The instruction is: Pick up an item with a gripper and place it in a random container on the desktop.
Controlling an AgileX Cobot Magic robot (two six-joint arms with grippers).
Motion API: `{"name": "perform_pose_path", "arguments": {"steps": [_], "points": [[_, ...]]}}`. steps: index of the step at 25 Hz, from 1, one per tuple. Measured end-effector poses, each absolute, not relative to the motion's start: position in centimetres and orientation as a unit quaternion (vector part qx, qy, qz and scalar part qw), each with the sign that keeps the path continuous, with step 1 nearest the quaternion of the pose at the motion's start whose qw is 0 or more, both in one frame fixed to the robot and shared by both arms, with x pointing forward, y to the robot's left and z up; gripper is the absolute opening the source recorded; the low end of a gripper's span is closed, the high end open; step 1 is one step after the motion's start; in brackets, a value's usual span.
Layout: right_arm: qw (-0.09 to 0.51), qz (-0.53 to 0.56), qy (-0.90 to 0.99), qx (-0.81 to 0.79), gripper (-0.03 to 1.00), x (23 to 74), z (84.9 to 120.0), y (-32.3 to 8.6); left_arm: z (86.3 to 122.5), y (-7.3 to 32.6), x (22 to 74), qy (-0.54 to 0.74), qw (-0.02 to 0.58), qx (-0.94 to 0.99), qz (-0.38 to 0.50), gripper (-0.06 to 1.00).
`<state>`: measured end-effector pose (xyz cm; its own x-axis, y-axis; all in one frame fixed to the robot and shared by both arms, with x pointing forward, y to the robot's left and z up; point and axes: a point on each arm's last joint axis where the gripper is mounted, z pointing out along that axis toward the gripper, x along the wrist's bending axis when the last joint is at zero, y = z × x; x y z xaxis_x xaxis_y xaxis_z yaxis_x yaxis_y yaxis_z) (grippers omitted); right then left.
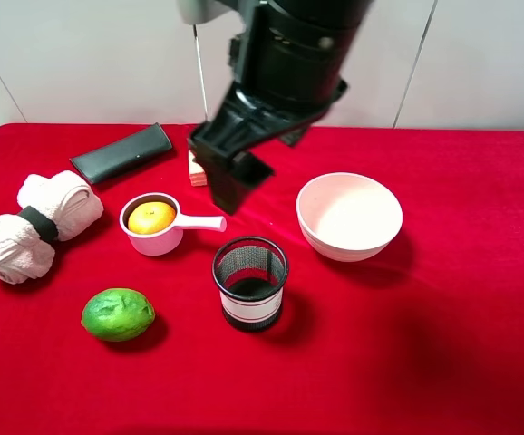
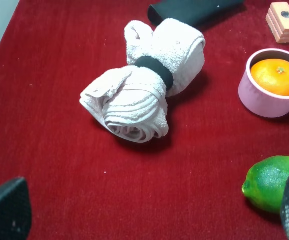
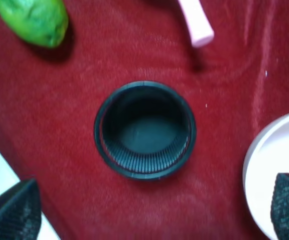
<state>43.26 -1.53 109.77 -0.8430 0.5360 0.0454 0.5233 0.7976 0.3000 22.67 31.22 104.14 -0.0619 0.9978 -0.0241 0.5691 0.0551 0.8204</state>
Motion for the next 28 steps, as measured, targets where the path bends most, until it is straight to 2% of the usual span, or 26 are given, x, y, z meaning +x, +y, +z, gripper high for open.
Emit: {"name": "perform_pose_path", "arguments": {"steps": [15, 28], "points": [[0.037, 0.198, 0.939, 0.278, 0.69, 37.5, 113.0, -9.7, 104.1, 31.2, 22.7, 0.65, 0.325, 0.603, 0.33, 0.99], [0.047, 0.231, 0.927, 0.29, 0.69, 32.3, 112.1, -17.1, 104.1, 31.2, 22.7, 0.65, 0.325, 0.603, 0.33, 0.99]]}}
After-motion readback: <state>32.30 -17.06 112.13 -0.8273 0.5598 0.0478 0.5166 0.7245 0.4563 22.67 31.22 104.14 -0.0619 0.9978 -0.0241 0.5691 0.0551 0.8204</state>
